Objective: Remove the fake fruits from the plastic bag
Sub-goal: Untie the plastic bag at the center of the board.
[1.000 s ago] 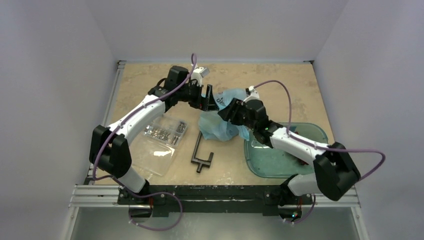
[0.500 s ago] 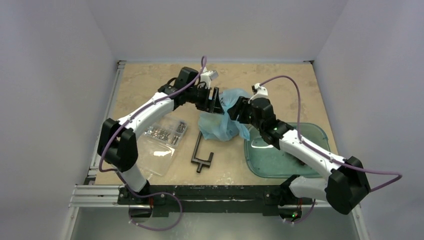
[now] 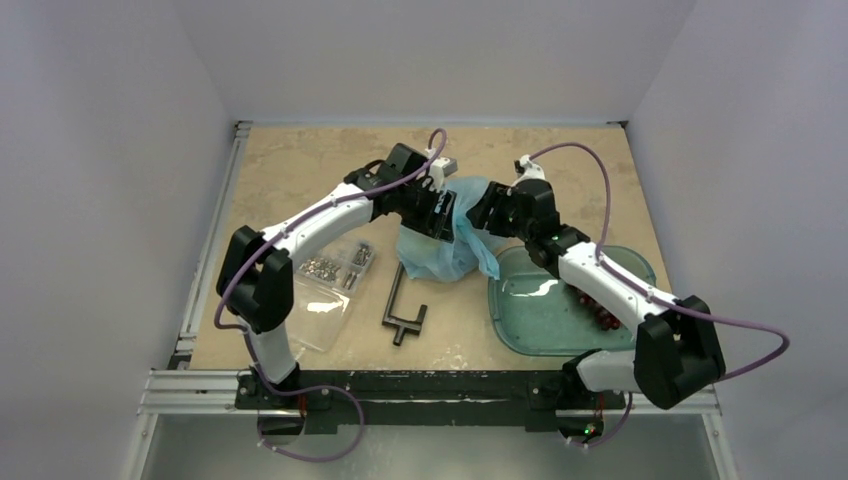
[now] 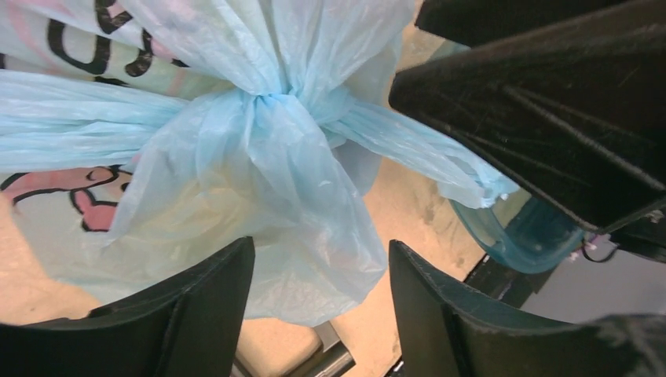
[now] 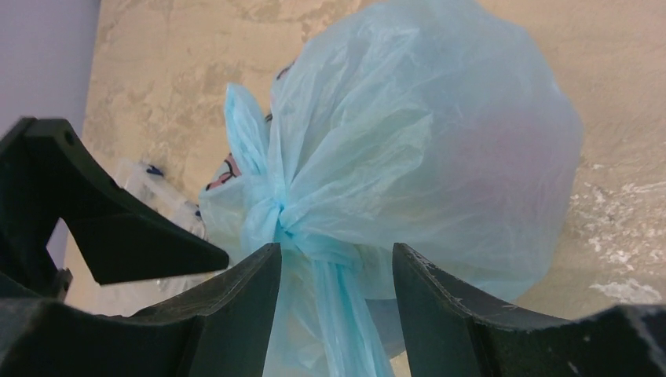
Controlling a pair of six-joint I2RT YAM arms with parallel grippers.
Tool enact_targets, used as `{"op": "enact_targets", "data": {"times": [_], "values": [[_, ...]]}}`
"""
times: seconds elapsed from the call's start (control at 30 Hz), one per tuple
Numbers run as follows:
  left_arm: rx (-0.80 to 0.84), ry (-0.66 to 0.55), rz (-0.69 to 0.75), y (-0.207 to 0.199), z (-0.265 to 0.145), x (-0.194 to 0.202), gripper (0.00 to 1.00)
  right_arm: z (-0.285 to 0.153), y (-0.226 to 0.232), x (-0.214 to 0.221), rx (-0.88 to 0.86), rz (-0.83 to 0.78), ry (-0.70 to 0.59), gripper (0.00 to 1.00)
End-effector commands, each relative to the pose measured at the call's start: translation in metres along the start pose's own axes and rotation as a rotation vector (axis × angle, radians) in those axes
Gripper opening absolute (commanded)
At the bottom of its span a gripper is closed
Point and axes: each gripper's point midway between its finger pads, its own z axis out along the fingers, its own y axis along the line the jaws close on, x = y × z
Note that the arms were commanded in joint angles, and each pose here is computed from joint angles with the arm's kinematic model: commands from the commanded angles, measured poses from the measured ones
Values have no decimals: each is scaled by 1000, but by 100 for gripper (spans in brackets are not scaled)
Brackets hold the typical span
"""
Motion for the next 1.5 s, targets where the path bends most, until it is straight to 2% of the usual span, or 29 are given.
{"op": "enact_targets", "data": {"times": [0.0, 0.27, 0.4, 0.47, 0.63, 0.8, 0.9, 1.13, 1.47], "values": [[-107, -68, 89, 10, -12, -22, 67, -3, 20, -7, -84, -19, 23, 55], [-34, -46, 73, 12, 3, -27, 73, 6, 28, 4, -132, 45, 63, 57], [-52, -37, 58, 24, 7, -26, 70, 13, 26, 12, -133, 73, 82, 57], [-51, -13, 50, 27, 11, -22, 64, 16, 26, 13, -134, 91, 81, 57], [-39, 7, 46, 25, 13, -20, 34, 20, 24, 11, -115, 109, 69, 56], [-1, 14, 44, 19, 14, -19, 15, 21, 20, 5, -89, 118, 41, 55], [12, 12, 42, 15, 12, -20, 0, 22, 19, 1, -77, 121, 22, 53], [11, 0, 45, 13, 8, -23, 0, 29, 12, -4, -24, 180, -4, 50], [-2, -10, 44, 14, 5, -25, 0, 39, 16, 7, -27, 233, 36, 35]]}}
